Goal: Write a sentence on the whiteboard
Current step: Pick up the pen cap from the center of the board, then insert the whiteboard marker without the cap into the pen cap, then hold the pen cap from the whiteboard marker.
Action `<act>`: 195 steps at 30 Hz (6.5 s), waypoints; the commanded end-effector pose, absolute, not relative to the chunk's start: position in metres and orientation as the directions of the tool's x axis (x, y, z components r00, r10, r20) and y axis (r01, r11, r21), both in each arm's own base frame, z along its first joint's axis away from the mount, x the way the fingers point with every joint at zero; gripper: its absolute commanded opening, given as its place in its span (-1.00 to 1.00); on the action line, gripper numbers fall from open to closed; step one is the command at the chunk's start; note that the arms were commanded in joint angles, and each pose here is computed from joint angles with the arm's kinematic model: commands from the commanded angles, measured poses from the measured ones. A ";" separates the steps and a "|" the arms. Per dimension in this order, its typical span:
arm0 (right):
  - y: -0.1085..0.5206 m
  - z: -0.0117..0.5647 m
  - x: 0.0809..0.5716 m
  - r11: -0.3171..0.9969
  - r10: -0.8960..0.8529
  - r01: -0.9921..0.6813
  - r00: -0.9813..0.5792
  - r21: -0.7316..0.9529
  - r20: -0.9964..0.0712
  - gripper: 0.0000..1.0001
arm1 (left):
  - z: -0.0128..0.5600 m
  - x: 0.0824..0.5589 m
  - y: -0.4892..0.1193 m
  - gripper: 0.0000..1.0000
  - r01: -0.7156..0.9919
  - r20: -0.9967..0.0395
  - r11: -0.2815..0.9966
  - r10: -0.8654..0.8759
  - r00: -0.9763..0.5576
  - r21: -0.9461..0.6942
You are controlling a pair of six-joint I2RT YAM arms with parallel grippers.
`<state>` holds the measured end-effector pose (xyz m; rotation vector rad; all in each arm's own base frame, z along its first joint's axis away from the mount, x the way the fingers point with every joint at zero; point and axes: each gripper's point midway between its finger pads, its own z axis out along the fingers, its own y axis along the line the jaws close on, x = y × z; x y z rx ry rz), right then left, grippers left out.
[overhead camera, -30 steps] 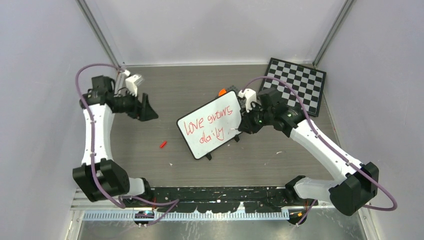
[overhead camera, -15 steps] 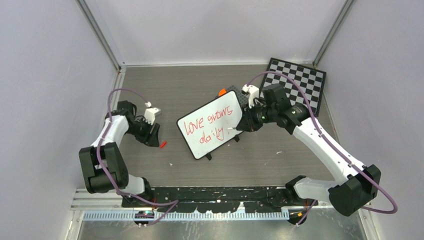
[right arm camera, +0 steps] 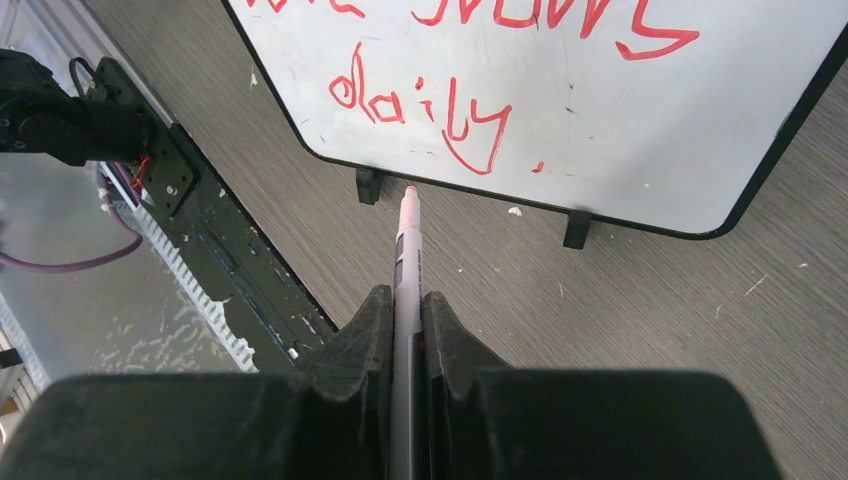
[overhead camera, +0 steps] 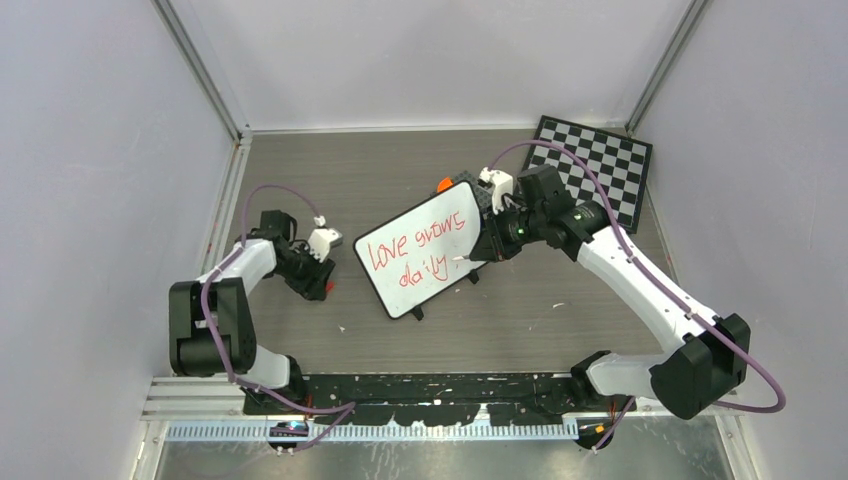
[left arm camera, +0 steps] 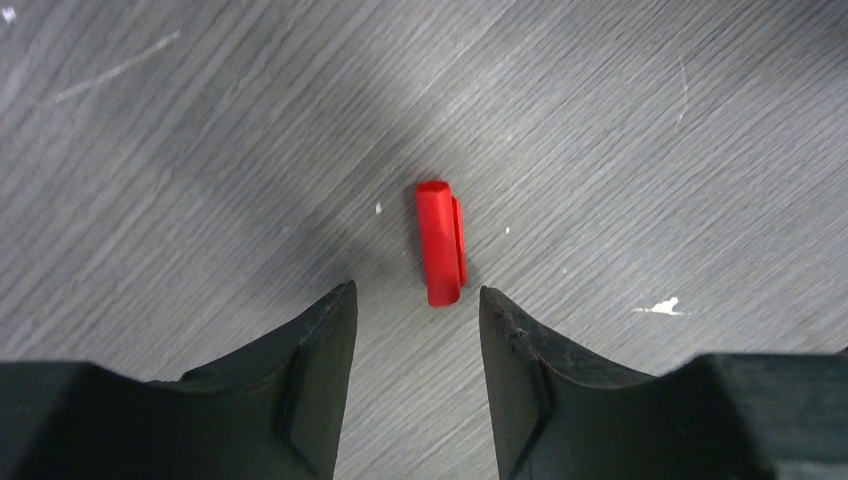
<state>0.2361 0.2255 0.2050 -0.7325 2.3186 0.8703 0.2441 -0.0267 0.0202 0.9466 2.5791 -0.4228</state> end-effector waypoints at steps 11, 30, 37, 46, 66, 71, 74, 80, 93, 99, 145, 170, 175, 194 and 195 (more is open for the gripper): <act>0.229 0.226 0.252 0.648 -0.265 -0.660 -0.664 0.381 -0.699 -0.99 | 0.005 0.238 -0.034 -0.28 0.777 -0.432 0.627 0.686 -0.585 -0.057; 0.232 0.239 0.262 0.651 -0.248 -0.661 -0.649 0.373 -0.719 -1.00 | 0.026 0.240 -0.037 -1.00 0.757 -0.435 0.649 0.660 -0.613 -0.081; 0.238 0.261 0.266 0.635 -0.194 -0.650 -0.657 0.417 -0.729 -1.00 | 0.134 0.276 -0.041 -1.00 0.742 -0.578 0.671 0.601 -0.552 -0.011; 0.257 0.297 0.248 0.508 -0.114 -0.647 -0.705 0.569 -0.700 -0.99 | 0.252 0.252 -0.121 -1.00 0.898 -0.657 0.434 0.697 -0.286 0.070; 0.278 0.316 0.225 0.333 -0.037 -0.556 -0.815 0.761 -0.579 -1.00 | 0.272 0.212 -0.241 -1.00 0.970 -0.669 0.222 0.736 -0.103 0.095; 0.279 0.315 0.223 0.325 -0.044 -0.555 -0.817 0.765 -0.575 -0.99 | 0.274 0.213 -0.243 -1.00 0.971 -0.678 0.214 0.730 -0.088 0.104; 0.280 0.314 0.220 0.313 -0.054 -0.558 -0.818 0.769 -0.572 -0.99 | 0.276 0.210 -0.244 -1.00 0.974 -0.692 0.201 0.718 -0.072 0.108; 0.280 0.312 0.214 0.296 -0.075 -0.558 -0.823 0.775 -0.563 -0.99 | 0.277 0.203 -0.240 -1.00 0.976 -0.700 0.180 0.713 -0.045 0.120; 0.282 0.318 0.202 0.240 -0.104 -0.560 -0.827 0.793 -0.553 -0.99 | 0.282 0.195 -0.234 -1.00 0.976 -0.715 0.164 0.699 -0.012 0.144; 0.284 0.315 0.199 0.241 -0.121 -0.570 -0.821 0.786 -0.558 -0.99 | 0.284 0.194 -0.237 -1.00 0.977 -0.723 0.164 0.691 -0.018 0.133; 0.297 0.305 0.197 0.253 -0.169 -0.584 -0.812 0.771 -0.559 -0.99 | 0.305 0.188 -0.261 -1.00 0.990 -0.781 0.137 0.623 -0.051 0.044; 0.317 0.285 0.178 0.229 -0.278 -0.590 -0.802 0.774 -0.529 -1.00 | 0.365 0.200 -0.317 -1.00 0.986 -0.870 0.133 0.492 0.024 0.102; 0.304 0.307 0.194 0.233 -0.219 -0.618 -0.786 0.751 -0.578 -0.99 | 0.349 0.190 -0.301 -0.66 0.994 -0.850 0.097 0.527 -0.006 0.053; 0.292 0.333 0.174 0.135 -0.241 -0.633 -0.767 0.762 -0.595 -0.99 | 0.296 0.182 -0.276 0.02 0.959 -0.767 0.126 0.578 -0.279 -0.254; 0.292 0.333 0.174 0.135 -0.241 -0.633 -0.767 0.762 -0.595 -1.00 | 0.295 0.179 -0.277 -0.08 0.953 -0.762 0.120 0.576 -0.294 -0.277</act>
